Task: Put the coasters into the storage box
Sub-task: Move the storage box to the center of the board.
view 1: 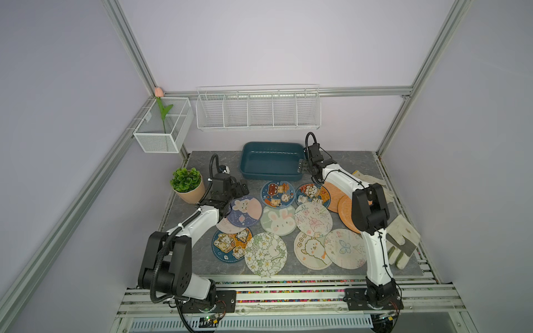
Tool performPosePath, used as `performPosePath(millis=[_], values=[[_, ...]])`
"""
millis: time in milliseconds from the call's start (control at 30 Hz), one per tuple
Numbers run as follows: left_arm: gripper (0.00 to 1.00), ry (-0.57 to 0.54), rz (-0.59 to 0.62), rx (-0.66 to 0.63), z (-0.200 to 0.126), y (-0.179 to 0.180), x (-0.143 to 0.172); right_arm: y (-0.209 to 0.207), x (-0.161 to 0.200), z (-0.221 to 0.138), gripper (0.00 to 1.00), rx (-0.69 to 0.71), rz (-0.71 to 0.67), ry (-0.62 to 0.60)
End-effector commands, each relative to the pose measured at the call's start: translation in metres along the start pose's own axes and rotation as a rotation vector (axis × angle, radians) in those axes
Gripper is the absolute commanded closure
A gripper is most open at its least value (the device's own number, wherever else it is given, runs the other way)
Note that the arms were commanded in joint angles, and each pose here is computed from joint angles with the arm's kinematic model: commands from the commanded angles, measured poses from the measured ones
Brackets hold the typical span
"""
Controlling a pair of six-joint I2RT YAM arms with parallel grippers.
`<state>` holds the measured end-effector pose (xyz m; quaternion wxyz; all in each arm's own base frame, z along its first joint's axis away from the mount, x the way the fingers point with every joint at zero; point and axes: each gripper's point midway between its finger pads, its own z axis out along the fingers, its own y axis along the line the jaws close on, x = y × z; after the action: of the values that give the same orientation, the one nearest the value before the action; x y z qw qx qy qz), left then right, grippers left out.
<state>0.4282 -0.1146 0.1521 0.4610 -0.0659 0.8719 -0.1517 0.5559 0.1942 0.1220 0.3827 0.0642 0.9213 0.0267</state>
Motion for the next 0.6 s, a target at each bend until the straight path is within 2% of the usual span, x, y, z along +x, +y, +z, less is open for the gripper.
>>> performPosePath(millis=[0, 133, 300, 567], values=[[0.00, 0.055, -0.038, 0.058, 0.015, -0.021, 0.005, 0.004, 0.017, -0.030, 0.06, -0.088, -0.028, 0.067], [0.06, 0.125, -0.071, 0.117, 0.035, -0.037, 0.015, 0.020, 0.050, -0.058, 0.01, -0.244, -0.048, 0.203], [0.17, 0.234, -0.095, 0.190, 0.056, -0.052, 0.034, 0.042, 0.097, -0.080, 0.04, -0.377, -0.043, 0.368], [0.28, 0.336, -0.086, 0.210, 0.080, -0.060, 0.061, 0.060, 0.141, -0.086, 0.09, -0.403, -0.053, 0.517]])
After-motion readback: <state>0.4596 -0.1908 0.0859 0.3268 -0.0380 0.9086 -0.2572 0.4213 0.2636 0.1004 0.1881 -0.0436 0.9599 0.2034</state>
